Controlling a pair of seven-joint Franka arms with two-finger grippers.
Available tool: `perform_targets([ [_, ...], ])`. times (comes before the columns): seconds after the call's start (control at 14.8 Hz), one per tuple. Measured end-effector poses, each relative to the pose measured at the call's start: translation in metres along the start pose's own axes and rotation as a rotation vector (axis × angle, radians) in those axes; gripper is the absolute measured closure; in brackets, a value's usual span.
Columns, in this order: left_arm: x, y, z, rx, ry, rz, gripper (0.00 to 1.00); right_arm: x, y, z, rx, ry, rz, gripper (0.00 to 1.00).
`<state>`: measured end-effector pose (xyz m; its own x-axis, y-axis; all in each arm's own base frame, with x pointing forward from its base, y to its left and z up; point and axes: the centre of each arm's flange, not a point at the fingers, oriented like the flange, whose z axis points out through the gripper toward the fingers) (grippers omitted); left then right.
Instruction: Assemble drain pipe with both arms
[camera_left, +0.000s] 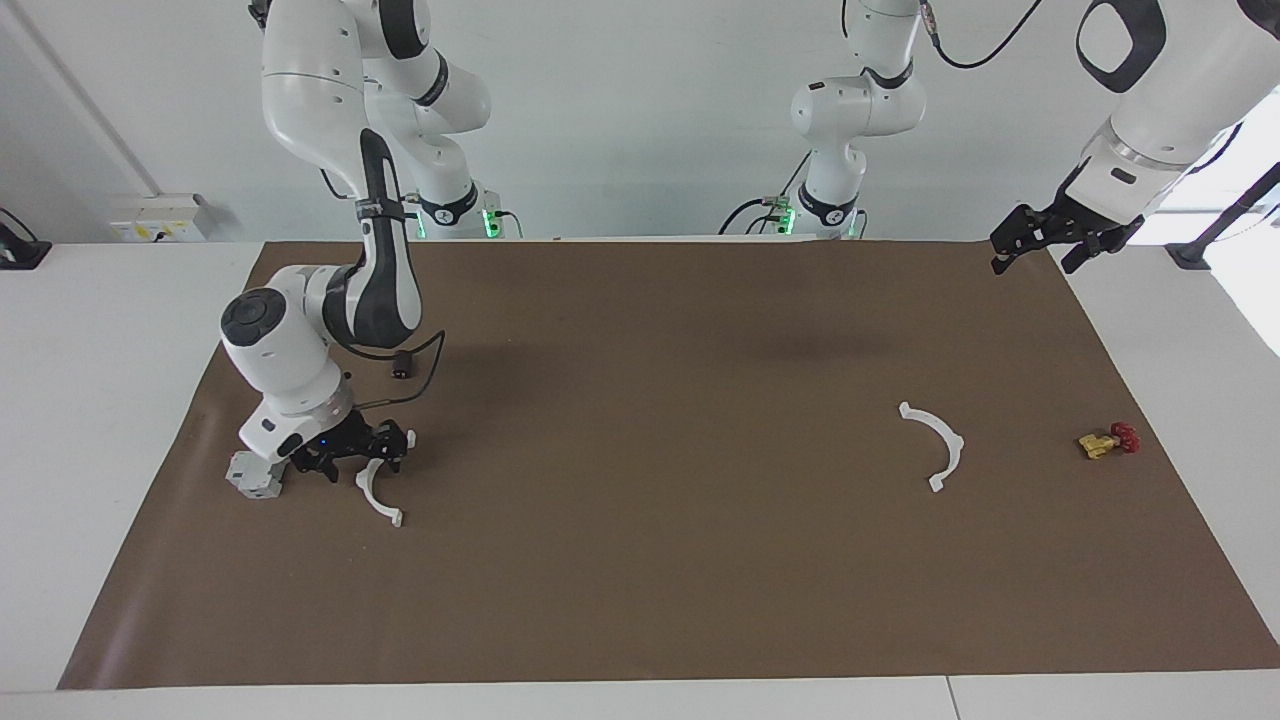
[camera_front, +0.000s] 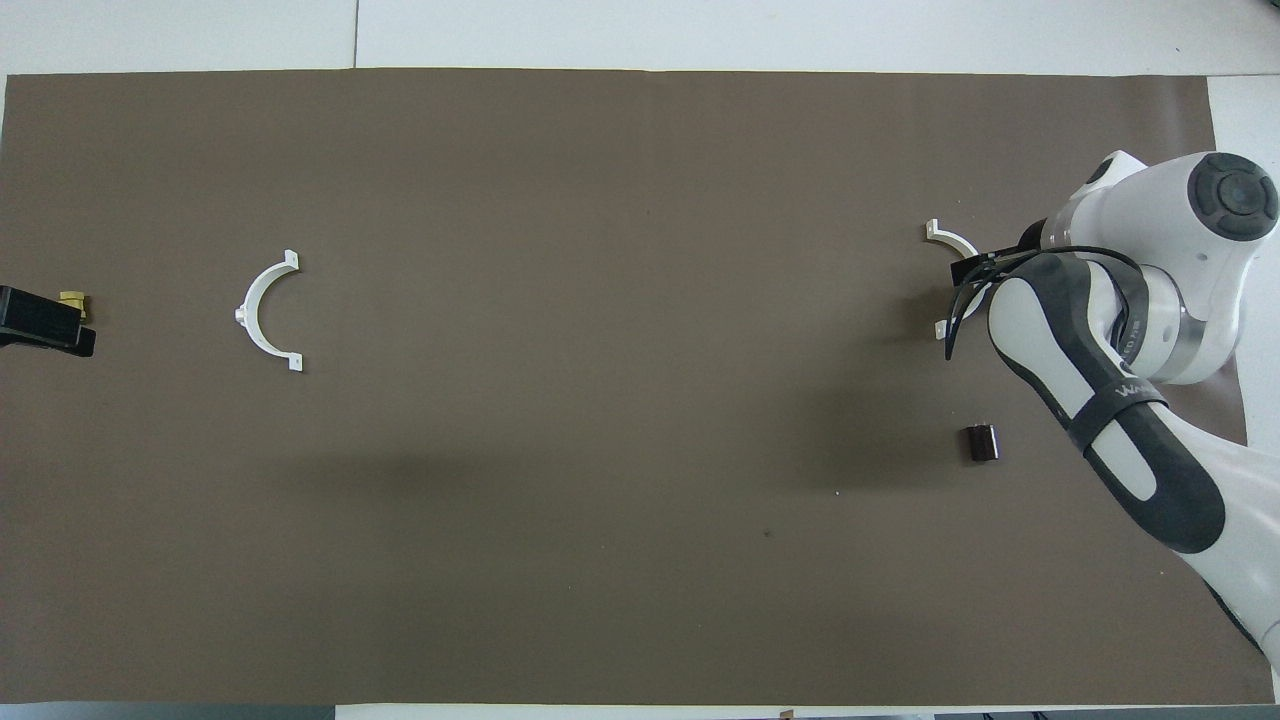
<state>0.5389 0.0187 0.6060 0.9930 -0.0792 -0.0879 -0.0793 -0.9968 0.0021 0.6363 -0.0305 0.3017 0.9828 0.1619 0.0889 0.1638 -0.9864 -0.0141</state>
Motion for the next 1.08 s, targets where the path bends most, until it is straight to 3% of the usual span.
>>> perform_targets([
  [0.14,0.004,0.001,0.006,0.003,0.025,0.002,0.0,0.001,0.002,0.001,-0.003,0.015,-0.031,0.17],
  [0.27,0.012,0.001,0.023,0.007,0.058,0.004,0.0,0.001,0.007,0.005,-0.008,0.022,-0.047,0.22],
  [0.61,0.034,0.013,0.108,0.014,0.118,0.03,0.0,0.0,0.01,0.014,-0.009,0.014,-0.057,0.42],
  [0.81,0.054,0.012,0.164,0.017,0.14,0.032,0.0,0.001,0.01,0.013,-0.009,0.016,-0.058,0.77],
  [1.08,0.077,0.011,0.22,0.018,0.147,0.033,0.0,0.011,0.002,-0.002,0.01,-0.018,-0.073,0.79],
])
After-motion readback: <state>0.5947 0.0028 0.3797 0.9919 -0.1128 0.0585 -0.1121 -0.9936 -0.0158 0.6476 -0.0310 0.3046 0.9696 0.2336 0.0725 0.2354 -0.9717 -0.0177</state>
